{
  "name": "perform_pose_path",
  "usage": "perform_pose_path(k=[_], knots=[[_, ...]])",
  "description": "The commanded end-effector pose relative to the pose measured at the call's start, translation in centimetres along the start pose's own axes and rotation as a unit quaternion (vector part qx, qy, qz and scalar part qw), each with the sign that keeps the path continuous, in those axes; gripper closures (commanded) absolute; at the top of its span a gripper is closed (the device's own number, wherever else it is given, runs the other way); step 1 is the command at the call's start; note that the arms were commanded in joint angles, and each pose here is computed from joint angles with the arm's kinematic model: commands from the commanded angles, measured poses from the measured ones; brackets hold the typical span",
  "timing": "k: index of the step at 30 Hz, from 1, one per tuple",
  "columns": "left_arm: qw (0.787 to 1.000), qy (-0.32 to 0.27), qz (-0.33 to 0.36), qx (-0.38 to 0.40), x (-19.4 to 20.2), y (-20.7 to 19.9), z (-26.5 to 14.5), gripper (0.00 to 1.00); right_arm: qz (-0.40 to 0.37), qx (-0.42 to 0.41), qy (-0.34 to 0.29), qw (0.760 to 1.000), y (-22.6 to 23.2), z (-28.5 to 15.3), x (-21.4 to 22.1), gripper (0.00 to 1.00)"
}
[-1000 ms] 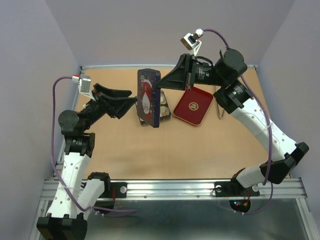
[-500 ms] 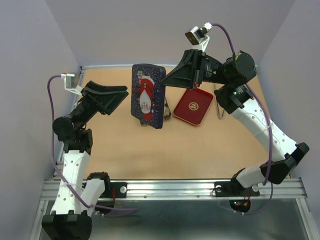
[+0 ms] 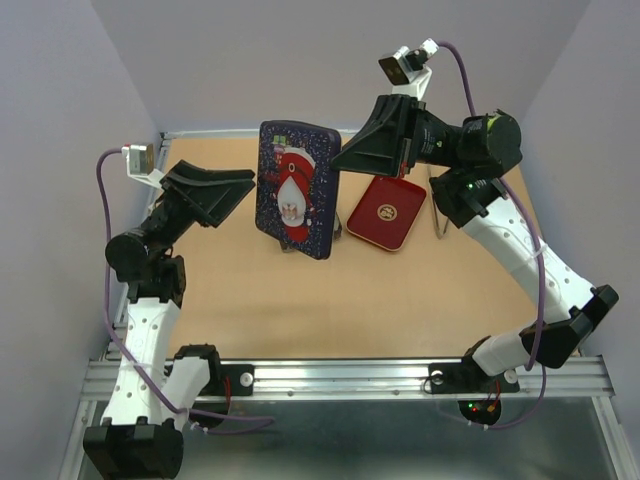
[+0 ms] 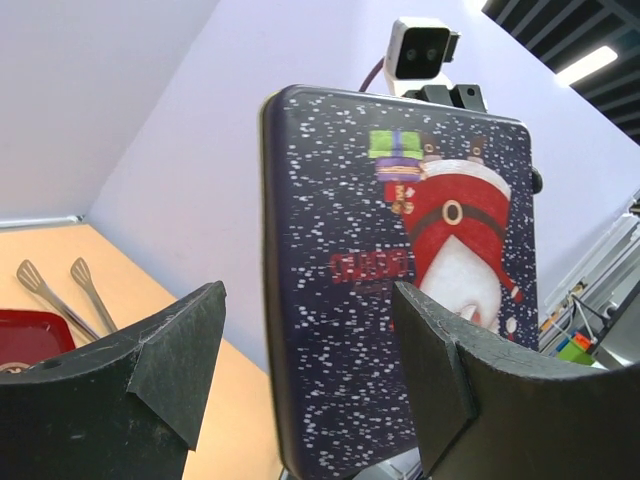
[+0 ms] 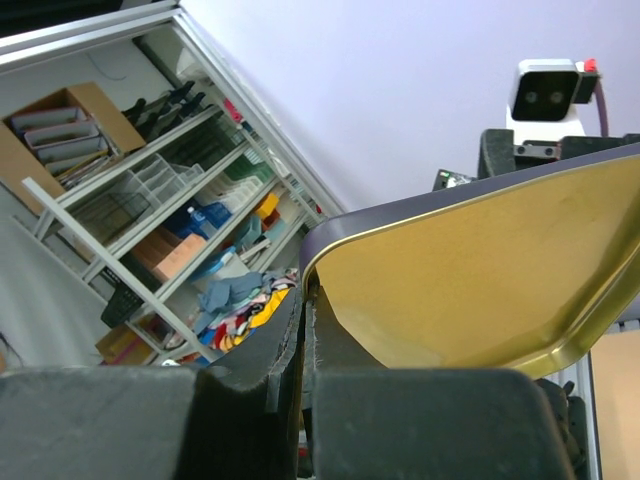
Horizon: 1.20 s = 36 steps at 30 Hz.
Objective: Pack the chocolate
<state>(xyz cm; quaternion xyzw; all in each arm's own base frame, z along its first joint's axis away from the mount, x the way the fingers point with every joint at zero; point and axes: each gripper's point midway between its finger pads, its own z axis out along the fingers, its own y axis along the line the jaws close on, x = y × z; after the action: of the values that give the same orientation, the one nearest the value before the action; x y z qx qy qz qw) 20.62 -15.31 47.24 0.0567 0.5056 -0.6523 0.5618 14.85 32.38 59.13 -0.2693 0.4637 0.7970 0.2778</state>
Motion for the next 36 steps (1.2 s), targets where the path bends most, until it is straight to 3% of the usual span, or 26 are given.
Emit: perform_pose_path(k=[1,7,15,23,30,36], knots=[[0.999,-0.007,0.024,0.022,-0.6,-1.4,0.2,0.22,-0.038,-0.046,-0.003,0.998,3.4,-0.2,-0.2,1.0],[0.999,-0.008,0.023,0.023,-0.8,-1.2,0.6,0.22,-0.032,-0.057,0.004,0.998,3.4,-0.1,0.1,0.99],[0.995,0.039,-0.001,0.095,1.6,-4.8,2.6,0.22,-0.03,-0.054,0.009,0.998,2.9,-0.2,0.4,1.0],[0.989,0.043,-0.021,0.143,2.2,-6.8,1.6,0.25,-0.026,-0.047,0.003,0.999,2.1,-0.4,0.6,0.99],[0.974,0.038,-0.074,0.213,3.1,-8.4,-0.6,0.47,-0.015,-0.033,0.001,0.999,0.7,-0.8,1.3,0.99],[0.966,0.041,-0.075,0.244,3.1,-9.6,-1.3,0.58,-0.009,-0.022,0.003,1.0,-0.7,-1.0,1.8,1.0]])
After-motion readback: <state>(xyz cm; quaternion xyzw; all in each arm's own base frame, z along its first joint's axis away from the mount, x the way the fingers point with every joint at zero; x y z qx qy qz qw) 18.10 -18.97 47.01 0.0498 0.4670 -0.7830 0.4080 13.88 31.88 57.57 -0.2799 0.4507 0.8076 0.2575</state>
